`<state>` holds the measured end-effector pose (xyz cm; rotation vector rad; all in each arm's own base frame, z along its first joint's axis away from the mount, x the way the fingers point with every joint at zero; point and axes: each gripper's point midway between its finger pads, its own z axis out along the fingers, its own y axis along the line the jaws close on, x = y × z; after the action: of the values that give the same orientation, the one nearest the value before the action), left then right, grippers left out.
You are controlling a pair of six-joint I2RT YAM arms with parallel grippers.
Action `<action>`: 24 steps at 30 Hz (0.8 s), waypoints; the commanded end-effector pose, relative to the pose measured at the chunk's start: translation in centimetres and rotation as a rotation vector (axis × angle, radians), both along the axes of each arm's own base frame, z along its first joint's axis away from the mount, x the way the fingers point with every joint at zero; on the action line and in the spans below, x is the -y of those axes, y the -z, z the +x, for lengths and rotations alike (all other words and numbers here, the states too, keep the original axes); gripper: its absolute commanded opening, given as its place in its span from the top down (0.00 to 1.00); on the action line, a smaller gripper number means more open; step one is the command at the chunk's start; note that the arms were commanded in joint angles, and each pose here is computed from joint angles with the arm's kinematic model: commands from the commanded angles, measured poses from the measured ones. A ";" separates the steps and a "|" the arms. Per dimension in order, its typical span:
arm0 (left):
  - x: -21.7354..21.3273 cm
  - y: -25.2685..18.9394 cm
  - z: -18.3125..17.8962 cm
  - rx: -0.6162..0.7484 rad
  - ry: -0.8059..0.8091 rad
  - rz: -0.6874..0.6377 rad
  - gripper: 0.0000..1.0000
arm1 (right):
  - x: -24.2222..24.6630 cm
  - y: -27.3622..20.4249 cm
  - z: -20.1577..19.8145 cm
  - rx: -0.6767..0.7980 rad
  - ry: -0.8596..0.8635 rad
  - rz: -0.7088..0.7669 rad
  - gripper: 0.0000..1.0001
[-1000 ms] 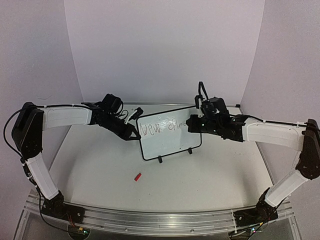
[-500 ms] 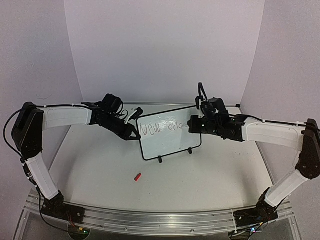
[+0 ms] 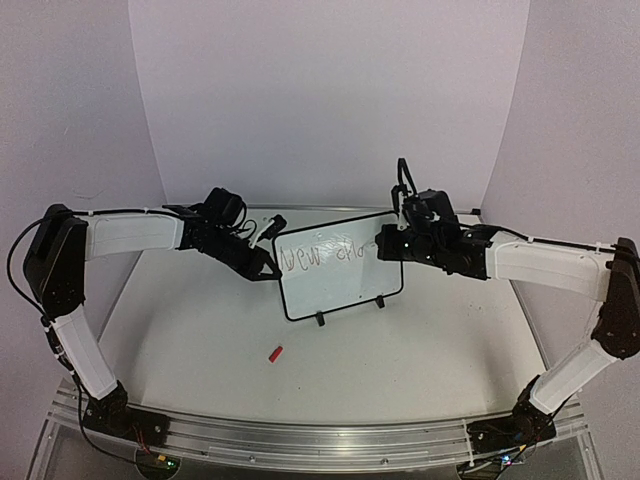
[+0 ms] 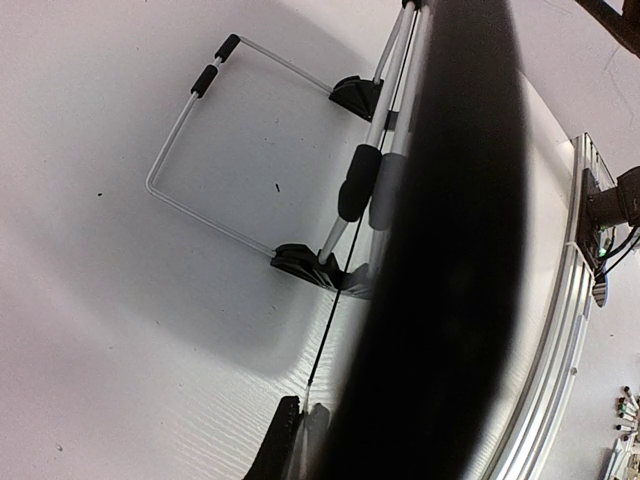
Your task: Write a sentence on the whiteboard
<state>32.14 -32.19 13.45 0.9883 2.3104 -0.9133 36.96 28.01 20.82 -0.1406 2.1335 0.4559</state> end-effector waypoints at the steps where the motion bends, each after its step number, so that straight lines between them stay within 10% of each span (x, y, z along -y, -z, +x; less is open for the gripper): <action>1: 0.4 -1.1 0.2 0.033 0.002 0.013 1.00 | 0.6 -1.6 0.6 0.048 0.040 0.014 1.00; 24: 0.4 -1.1 0.2 0.035 0.000 0.013 1.00 | 2.0 -2.4 0.1 0.065 0.076 0.010 1.00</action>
<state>32.15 -32.19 13.47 0.9883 2.3100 -0.9133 36.60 27.14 19.19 -0.1236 2.1641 0.4153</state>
